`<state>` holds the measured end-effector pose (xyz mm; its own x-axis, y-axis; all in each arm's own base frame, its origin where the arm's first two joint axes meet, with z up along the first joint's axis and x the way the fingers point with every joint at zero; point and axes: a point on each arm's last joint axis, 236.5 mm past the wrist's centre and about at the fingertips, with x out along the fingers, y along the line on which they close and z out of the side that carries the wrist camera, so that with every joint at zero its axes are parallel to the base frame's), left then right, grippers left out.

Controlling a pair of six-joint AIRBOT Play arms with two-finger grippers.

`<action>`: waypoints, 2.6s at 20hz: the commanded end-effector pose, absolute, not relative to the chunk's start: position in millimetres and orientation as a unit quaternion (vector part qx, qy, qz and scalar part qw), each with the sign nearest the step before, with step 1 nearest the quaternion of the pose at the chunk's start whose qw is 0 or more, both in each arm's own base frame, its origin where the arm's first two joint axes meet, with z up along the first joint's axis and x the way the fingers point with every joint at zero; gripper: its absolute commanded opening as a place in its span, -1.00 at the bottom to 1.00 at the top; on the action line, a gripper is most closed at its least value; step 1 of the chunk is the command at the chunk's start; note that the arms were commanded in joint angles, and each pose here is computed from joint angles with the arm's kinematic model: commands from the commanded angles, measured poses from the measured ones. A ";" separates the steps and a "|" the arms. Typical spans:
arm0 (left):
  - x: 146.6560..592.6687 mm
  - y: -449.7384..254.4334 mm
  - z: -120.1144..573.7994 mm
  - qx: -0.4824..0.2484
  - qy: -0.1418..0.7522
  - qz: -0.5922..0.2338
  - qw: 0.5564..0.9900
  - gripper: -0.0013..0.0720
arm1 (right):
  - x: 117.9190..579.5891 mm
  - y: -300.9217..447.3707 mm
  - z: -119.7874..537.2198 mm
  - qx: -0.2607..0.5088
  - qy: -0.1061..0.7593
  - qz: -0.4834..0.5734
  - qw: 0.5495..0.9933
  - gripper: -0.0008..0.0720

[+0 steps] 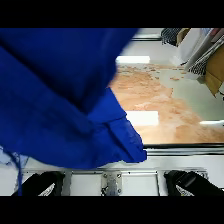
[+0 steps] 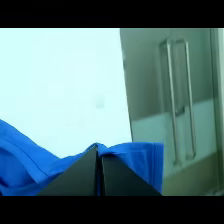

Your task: Fold the clothes and pants, and hang the long-sleeved shirts on hangers.

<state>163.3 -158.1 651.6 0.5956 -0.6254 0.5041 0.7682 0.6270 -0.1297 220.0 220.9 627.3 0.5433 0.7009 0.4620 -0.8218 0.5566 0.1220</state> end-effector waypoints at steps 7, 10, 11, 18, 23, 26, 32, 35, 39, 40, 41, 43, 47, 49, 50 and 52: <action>340.1 -140.5 542.3 -0.238 -0.053 -0.240 0.940 -0.94 | 341.0 183.6 518.2 0.190 0.000 0.251 0.949 -0.96; 408.0 -150.0 412.2 -0.267 0.160 -0.221 0.924 -0.94 | 416.8 172.6 393.0 0.118 0.183 0.172 0.961 -0.96; 419.6 -153.5 364.3 -0.264 0.235 -0.217 0.910 -0.94 | 432.1 167.9 350.8 0.088 0.243 0.155 0.953 -0.97; 312.3 -167.6 122.1 -0.172 0.571 -0.221 0.772 -0.94 | 352.5 175.7 172.0 -0.054 0.526 0.185 0.828 -0.96; 176.6 -170.2 65.2 -0.114 0.685 -0.256 0.672 -0.94 | 224.7 156.0 114.1 -0.092 0.663 0.172 0.722 -0.96; 156.5 -172.6 60.0 -0.110 0.680 -0.262 0.676 -0.94 | 196.5 157.7 112.4 -0.077 0.688 0.184 0.698 -0.97; 226.4 -162.3 17.2 -0.167 0.682 -0.199 0.684 -0.94 | 257.9 172.1 58.7 -0.062 0.699 0.183 0.689 -0.97; 261.0 -166.5 -11.6 -0.174 0.708 -0.182 0.660 -0.94 | 305.4 162.9 5.1 -0.026 0.714 0.142 0.685 -0.96; 305.5 -178.4 -32.3 -0.181 0.719 -0.183 0.646 -0.94 | 367.4 151.8 -30.6 0.031 0.685 0.097 0.722 -0.94; 313.2 -180.2 -34.1 -0.181 0.720 -0.184 0.644 -0.94 | 382.7 151.2 -29.4 0.043 0.665 0.093 0.740 -0.92; 319.5 -181.5 -35.4 -0.181 0.720 -0.184 0.644 -0.94 | 396.9 152.6 -25.1 0.051 0.643 0.094 0.758 -0.64; 327.2 -182.7 -36.6 -0.180 0.719 -0.185 0.645 -0.94 | 412.6 155.8 -9.8 0.047 0.613 0.106 0.782 0.82; 327.9 -182.4 -36.5 -0.179 0.719 -0.184 0.646 -0.94 | 411.0 170.8 34.9 0.035 0.568 0.137 0.811 0.83; 328.1 -182.4 -36.5 -0.179 0.719 -0.184 0.646 -0.94 | 394.9 185.3 46.3 -0.012 0.559 0.152 0.815 0.83; 328.1 -182.4 -36.5 -0.179 0.719 -0.184 0.646 -0.94 | 389.2 194.6 46.8 -0.040 0.554 0.153 0.818 0.83; 327.6 -182.5 -36.4 -0.179 0.719 -0.185 0.645 -0.94 | 380.5 215.1 37.2 -0.066 0.553 0.134 0.820 0.83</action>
